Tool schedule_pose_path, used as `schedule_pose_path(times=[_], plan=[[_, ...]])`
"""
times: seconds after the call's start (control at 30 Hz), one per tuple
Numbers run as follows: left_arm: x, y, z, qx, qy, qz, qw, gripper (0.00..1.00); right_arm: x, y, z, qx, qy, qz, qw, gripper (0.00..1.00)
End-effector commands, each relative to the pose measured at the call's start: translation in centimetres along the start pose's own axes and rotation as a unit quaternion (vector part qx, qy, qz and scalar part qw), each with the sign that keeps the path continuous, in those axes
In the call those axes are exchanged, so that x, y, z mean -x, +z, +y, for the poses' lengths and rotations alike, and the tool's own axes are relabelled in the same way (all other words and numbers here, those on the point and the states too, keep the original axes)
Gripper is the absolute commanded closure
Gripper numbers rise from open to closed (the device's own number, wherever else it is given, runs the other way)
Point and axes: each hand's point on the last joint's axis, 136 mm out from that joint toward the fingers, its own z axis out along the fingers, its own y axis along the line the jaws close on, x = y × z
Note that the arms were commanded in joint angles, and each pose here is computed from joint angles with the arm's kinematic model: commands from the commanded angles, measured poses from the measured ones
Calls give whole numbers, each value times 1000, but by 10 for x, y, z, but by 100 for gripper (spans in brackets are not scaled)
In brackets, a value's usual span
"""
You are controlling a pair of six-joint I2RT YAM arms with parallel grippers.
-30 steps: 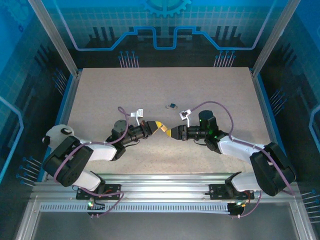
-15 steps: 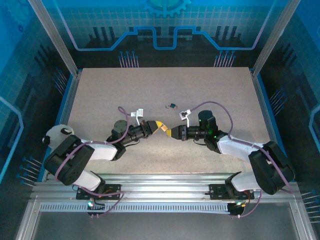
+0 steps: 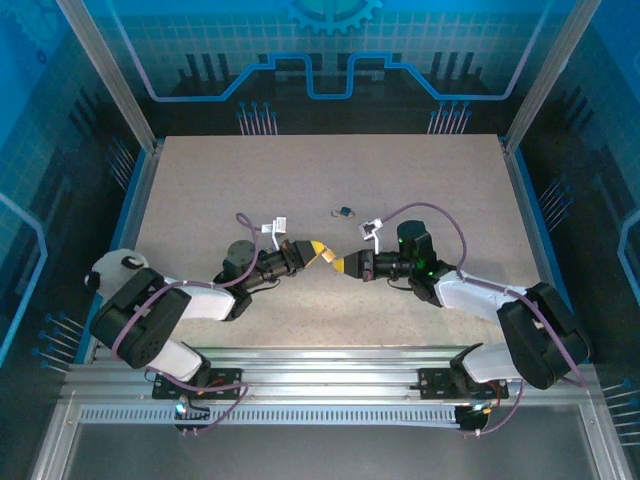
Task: Lock with the key
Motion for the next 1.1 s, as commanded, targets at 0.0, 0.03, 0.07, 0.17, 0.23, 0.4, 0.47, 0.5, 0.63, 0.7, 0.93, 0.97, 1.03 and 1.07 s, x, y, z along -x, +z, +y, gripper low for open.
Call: schedule_pose_path(times=[0.0,0.03,0.07,0.17,0.23,0.4,0.47,0.5,0.63,0.7,0.93,0.97,1.03,1.07], plan=[[1,-1,-5,-15,8,-3,1000,100,0,-1,2,6,-6,3,1000,100],[2,-1,-5,-14,8,-5,1000,100,0,-1,2,6,-6,3,1000,100],[2,-1,-5,-14,8,-6,1000,100,0,-1,2,5,-7,3,1000,100],[4,-2,-2,-10,8,-13,1000,100,-1,-2,2,4,-6,4,1000,100],[4,-2,-1,-8,7,-14,1000,100,-1,-2,2,5,-6,5,1000,100],[9,-1,2,-2,5,-24,1000,100,-3,-3,2,5,-3,10,1000,100],[13,-2,4,1,0,-29,1000,100,-5,-2,3,7,-2,14,1000,100],[15,-2,4,0,-1,-33,999,100,-4,-3,3,8,-3,14,1000,100],[23,-3,4,0,-5,-42,999,100,-6,-3,4,8,-1,15,1000,100],[26,-3,3,-3,-6,-45,999,100,-7,-3,4,8,-1,16,1000,100],[35,-5,4,-1,-10,-57,998,100,-8,-3,4,11,1,21,1000,100],[37,-5,4,-2,-11,-59,998,100,-8,-3,5,12,0,22,1000,100],[40,-5,3,-5,-12,-62,998,100,-9,-3,6,14,1,24,1000,100],[41,-5,3,-6,-14,-64,998,100,-9,-3,5,14,1,23,1000,100]])
